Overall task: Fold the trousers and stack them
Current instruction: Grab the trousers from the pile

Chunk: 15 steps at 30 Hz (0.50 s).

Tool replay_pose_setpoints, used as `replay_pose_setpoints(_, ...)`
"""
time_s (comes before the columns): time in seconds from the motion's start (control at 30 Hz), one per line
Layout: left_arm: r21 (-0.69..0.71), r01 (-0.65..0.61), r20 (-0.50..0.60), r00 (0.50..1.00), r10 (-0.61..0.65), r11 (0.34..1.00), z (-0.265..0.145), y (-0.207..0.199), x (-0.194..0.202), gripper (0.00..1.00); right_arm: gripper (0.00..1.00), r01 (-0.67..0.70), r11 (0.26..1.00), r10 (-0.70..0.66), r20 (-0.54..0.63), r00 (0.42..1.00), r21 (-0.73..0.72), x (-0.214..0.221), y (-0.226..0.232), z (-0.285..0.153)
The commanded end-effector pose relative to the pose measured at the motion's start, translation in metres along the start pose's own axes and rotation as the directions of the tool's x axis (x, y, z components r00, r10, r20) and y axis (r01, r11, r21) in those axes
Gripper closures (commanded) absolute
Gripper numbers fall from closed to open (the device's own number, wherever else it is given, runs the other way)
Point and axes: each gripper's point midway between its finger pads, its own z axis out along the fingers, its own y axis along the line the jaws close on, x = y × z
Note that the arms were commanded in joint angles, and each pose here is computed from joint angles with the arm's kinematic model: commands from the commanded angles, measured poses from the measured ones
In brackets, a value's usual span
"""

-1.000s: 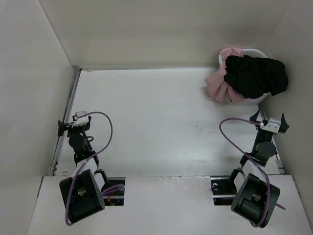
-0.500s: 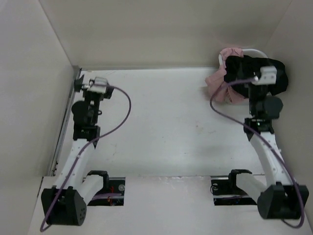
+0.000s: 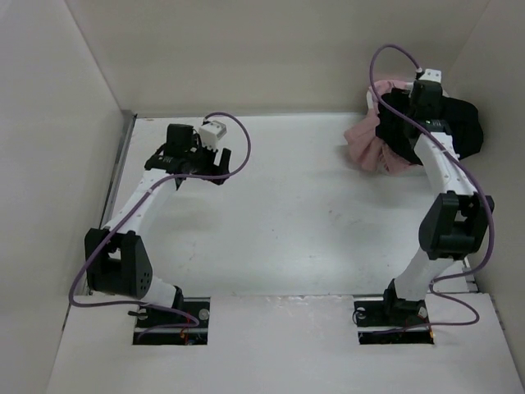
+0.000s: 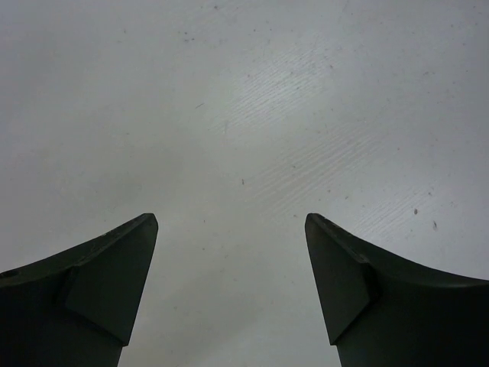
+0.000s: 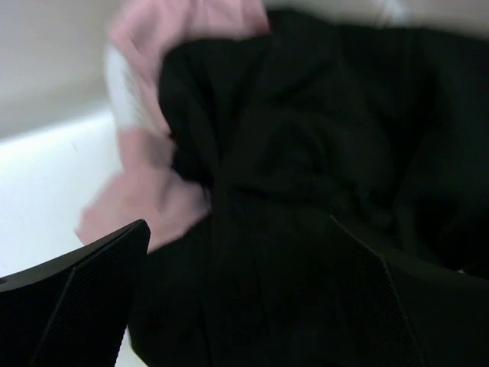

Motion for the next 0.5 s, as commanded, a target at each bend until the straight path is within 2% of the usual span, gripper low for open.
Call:
replay_pose_setpoints(0.0, -0.025, -0.013, 0.051, 0.999, 0.014, 1.0, -0.019, 0.001, -0.014, 0.21, 0.0, -0.008, 0.996, 0.022, -0.157, 0.987, 0.091, 0.029, -0.01, -0.006)
replay_pose_setpoints(0.07, -0.041, -0.026, 0.041, 0.999, 0.028, 0.999, -0.019, 0.005, -0.009, 0.21, 0.01, 0.0, 0.989, 0.028, -0.194, 0.981, 0.147, 0.042, -0.018, -0.001)
replay_pose_setpoints(0.1, -0.048, -0.029, 0.041, 0.999, 0.031, 0.998, -0.02, 0.006, -0.007, 0.21, 0.05, -0.005, 0.987, 0.037, -0.198, 0.979, 0.162, 0.045, -0.019, 0.0)
replay_pose_setpoints(0.13, -0.053, -0.03, 0.042, 0.999, 0.032, 0.998, -0.022, 0.007, -0.007, 0.21, 0.19, -0.019, 0.983, 0.054, -0.19, 0.98, 0.181, 0.045, -0.022, -0.002)
replay_pose_setpoints(0.3, -0.066, -0.024, 0.05, 0.998, 0.027, 0.998, -0.03, 0.008, -0.003, 0.21, 0.71, -0.096, 0.971, 0.114, -0.071, 0.991, 0.219, 0.016, -0.031, -0.02)
replay_pose_setpoints(0.37, -0.069, -0.023, 0.054, 0.998, 0.027, 0.997, -0.032, 0.008, -0.002, 0.21, 0.87, -0.12, 0.961, 0.121, 0.011, 0.993, 0.251, -0.007, -0.042, -0.036)
replay_pose_setpoints(0.47, -0.074, -0.023, 0.064, 0.998, 0.028, 0.997, -0.035, 0.008, -0.002, 0.21, 1.0, -0.139, 0.95, 0.113, 0.108, 0.988, 0.279, -0.036, -0.052, -0.06)
